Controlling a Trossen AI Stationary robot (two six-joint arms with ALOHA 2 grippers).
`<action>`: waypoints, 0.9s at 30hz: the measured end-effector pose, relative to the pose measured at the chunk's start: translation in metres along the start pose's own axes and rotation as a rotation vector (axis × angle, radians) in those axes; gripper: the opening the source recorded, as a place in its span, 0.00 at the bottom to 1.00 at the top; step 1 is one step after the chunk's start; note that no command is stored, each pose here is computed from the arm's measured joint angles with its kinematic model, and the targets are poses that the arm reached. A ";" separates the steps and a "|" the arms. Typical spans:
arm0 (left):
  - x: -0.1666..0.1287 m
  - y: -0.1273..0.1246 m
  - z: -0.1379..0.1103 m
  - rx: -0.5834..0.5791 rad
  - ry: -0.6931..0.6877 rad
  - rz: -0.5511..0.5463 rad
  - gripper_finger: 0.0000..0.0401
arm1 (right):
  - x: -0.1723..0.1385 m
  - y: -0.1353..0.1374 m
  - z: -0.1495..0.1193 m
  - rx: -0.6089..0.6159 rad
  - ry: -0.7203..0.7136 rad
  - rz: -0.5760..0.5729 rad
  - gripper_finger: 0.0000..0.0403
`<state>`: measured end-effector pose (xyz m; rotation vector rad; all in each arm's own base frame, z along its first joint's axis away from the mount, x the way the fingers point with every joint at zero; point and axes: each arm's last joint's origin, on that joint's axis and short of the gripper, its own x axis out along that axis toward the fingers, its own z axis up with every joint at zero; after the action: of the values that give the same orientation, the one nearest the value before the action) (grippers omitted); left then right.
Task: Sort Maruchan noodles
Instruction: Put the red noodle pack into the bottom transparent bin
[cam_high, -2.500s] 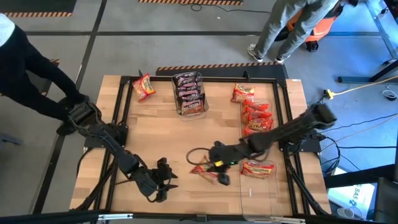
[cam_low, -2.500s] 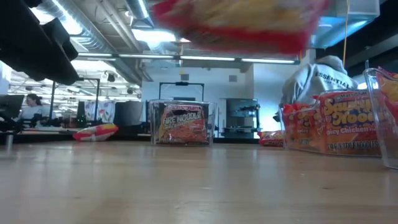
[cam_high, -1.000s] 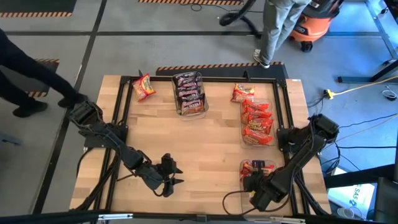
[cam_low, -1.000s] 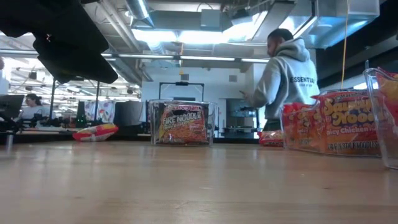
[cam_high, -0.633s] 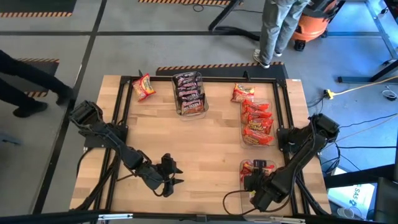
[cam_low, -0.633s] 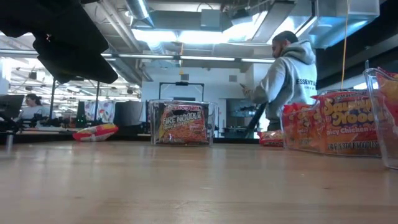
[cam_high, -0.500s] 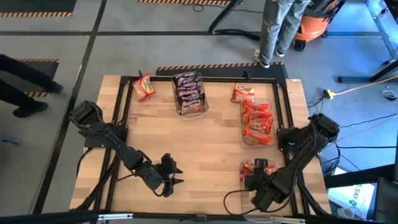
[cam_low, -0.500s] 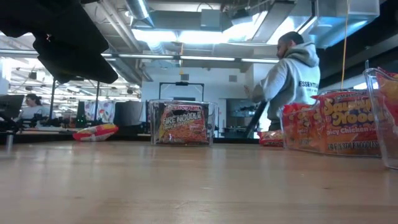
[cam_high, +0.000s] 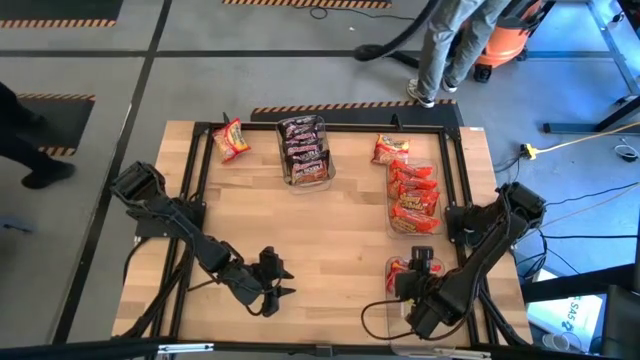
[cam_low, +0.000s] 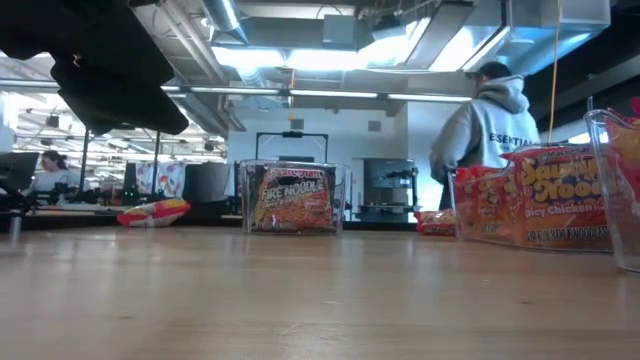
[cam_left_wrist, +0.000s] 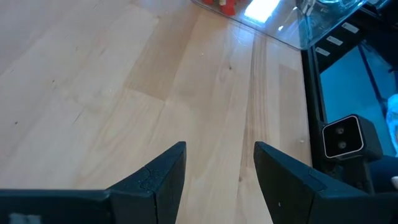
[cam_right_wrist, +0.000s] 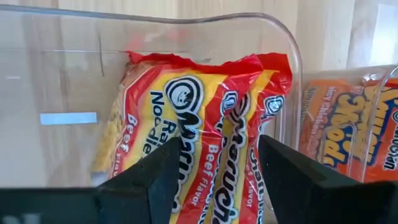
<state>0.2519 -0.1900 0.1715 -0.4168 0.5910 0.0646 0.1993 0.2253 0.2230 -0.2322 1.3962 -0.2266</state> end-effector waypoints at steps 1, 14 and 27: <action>0.000 0.000 0.000 -0.003 0.000 0.000 0.46 | -0.002 0.000 0.001 -0.003 -0.004 0.005 0.49; 0.002 0.003 0.003 -0.001 -0.009 0.014 0.46 | -0.058 -0.023 0.047 -0.027 -0.278 -0.057 0.49; 0.016 0.028 0.022 0.283 -0.012 0.120 0.46 | 0.028 -0.192 0.121 0.169 -0.002 -0.272 0.49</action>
<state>0.2719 -0.1568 0.1695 -0.1062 0.6025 0.0970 0.3196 0.0371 0.2719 -0.2812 1.3335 -0.5666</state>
